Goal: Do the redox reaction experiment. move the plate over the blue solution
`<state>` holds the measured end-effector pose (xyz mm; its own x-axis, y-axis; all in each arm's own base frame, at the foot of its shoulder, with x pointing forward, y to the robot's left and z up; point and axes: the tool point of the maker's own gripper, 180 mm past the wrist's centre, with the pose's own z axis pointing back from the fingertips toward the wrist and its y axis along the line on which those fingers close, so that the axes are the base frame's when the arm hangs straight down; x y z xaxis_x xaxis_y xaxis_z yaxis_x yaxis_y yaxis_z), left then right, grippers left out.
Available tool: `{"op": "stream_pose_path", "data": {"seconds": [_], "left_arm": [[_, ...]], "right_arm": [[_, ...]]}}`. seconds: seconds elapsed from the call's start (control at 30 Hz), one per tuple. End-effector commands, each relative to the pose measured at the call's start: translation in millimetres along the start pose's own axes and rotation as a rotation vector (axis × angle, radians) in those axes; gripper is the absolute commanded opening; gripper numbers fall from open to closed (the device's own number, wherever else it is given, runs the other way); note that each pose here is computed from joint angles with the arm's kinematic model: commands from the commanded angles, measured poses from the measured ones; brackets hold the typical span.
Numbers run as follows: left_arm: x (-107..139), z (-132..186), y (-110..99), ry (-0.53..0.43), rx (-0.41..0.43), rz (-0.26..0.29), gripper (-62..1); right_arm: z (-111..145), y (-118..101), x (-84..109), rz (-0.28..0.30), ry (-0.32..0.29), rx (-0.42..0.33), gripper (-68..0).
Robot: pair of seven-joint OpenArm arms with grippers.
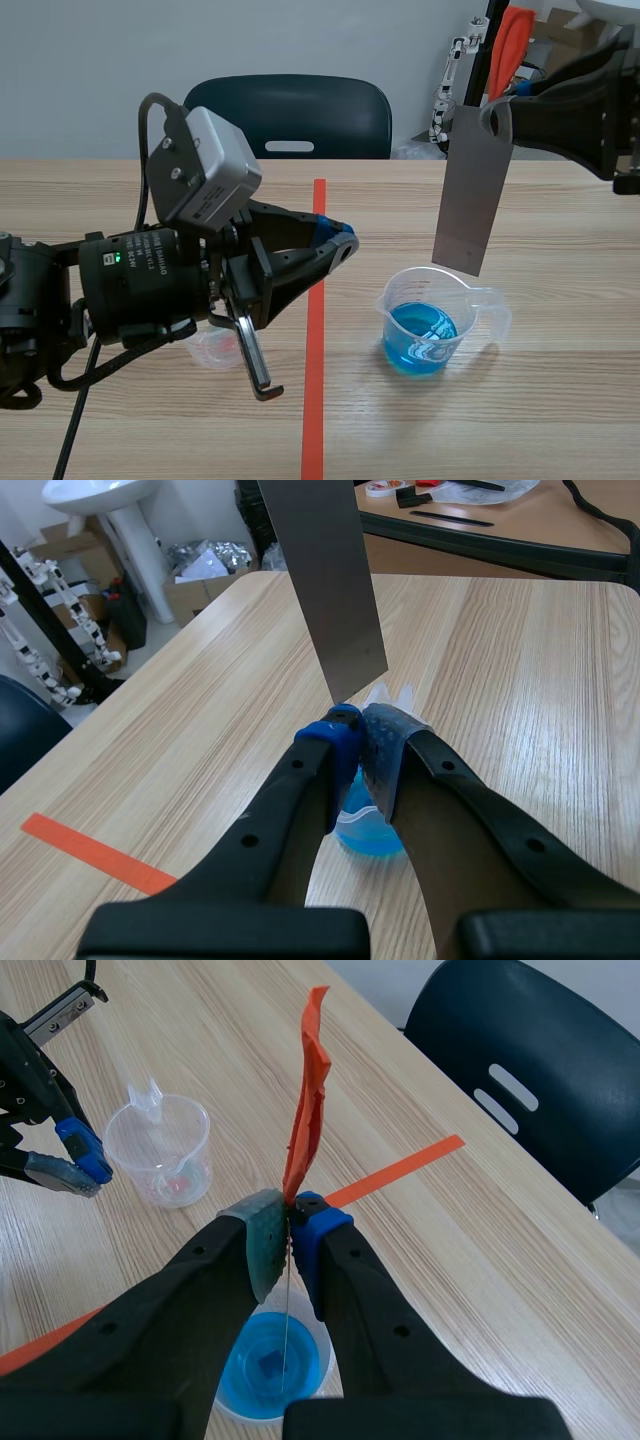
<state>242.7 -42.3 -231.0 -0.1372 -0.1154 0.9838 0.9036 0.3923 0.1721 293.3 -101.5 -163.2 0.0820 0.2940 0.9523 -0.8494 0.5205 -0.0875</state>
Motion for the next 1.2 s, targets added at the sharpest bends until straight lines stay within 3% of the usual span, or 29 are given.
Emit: {"op": "stream_pose_path", "data": {"seconds": [0.0,1.17], "left_arm": [[9.9,-1.6,-0.5,-0.037,0.000,0.003,-56.8],[8.4,-1.7,-0.4,-0.028,0.000,0.006,-56.9]], "right_arm": [[3.6,-3.8,9.4,0.019,-0.024,-0.002,-66.9],[3.6,-3.8,9.5,0.019,-0.025,-0.002,-66.9]]}}
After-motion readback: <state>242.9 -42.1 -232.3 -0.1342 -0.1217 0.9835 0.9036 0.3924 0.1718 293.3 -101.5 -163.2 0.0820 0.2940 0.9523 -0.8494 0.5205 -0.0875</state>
